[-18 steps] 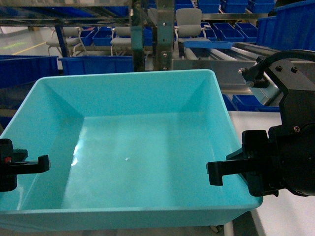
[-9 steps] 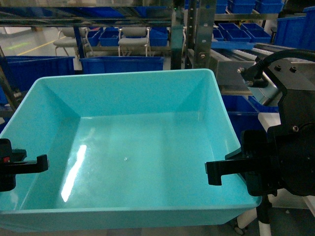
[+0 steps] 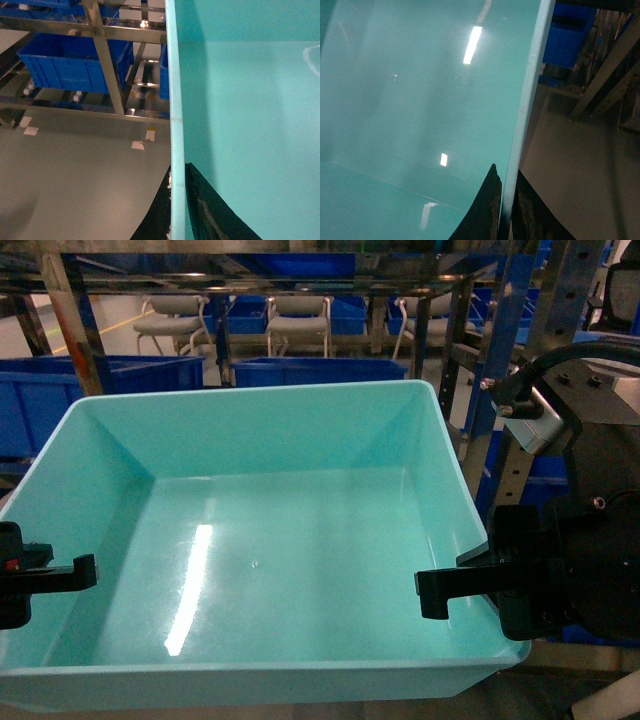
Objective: Organize blue bins on left shelf correctly
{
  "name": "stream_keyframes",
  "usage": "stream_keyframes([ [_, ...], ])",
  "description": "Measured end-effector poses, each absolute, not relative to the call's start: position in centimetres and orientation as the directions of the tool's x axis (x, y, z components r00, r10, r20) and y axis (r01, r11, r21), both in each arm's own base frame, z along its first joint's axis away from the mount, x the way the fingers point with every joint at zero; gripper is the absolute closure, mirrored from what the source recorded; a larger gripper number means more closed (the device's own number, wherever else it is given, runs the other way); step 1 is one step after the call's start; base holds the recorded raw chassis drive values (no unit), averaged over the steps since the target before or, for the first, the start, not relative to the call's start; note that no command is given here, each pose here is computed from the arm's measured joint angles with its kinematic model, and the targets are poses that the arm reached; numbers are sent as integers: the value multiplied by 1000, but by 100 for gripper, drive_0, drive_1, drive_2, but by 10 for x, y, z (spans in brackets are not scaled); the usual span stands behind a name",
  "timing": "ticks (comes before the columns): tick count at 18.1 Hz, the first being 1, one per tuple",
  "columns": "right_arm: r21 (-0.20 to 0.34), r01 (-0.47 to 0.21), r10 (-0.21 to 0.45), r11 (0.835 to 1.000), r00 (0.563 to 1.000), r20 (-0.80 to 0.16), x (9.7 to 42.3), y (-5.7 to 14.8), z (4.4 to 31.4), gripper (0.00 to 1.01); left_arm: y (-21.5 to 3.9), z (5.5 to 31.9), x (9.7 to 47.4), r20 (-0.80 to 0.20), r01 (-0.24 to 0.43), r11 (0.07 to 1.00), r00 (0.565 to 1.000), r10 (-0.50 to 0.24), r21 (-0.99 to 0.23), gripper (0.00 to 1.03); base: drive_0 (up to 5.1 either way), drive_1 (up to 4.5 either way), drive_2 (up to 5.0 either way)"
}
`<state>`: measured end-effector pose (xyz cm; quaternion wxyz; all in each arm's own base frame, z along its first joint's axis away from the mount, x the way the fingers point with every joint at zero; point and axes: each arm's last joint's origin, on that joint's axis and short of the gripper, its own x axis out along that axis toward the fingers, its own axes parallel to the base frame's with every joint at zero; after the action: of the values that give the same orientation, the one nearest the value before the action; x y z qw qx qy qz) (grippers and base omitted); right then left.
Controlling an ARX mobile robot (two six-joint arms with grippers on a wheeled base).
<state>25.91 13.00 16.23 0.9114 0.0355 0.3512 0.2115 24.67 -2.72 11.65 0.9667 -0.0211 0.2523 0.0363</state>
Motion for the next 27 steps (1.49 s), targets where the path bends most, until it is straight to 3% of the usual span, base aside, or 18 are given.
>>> stream_keyframes([
  [6, 213, -360, 410, 908, 663, -627, 259, 130, 162, 98, -27, 116, 246, -494, -81, 996, 867, 60, -22, 98, -489, 242, 242],
  [27, 213, -360, 410, 908, 662, -627, 259, 130, 162, 98, -28, 116, 246, -495, -80, 997, 867, 59, -22, 98, -20, 143, -182],
])
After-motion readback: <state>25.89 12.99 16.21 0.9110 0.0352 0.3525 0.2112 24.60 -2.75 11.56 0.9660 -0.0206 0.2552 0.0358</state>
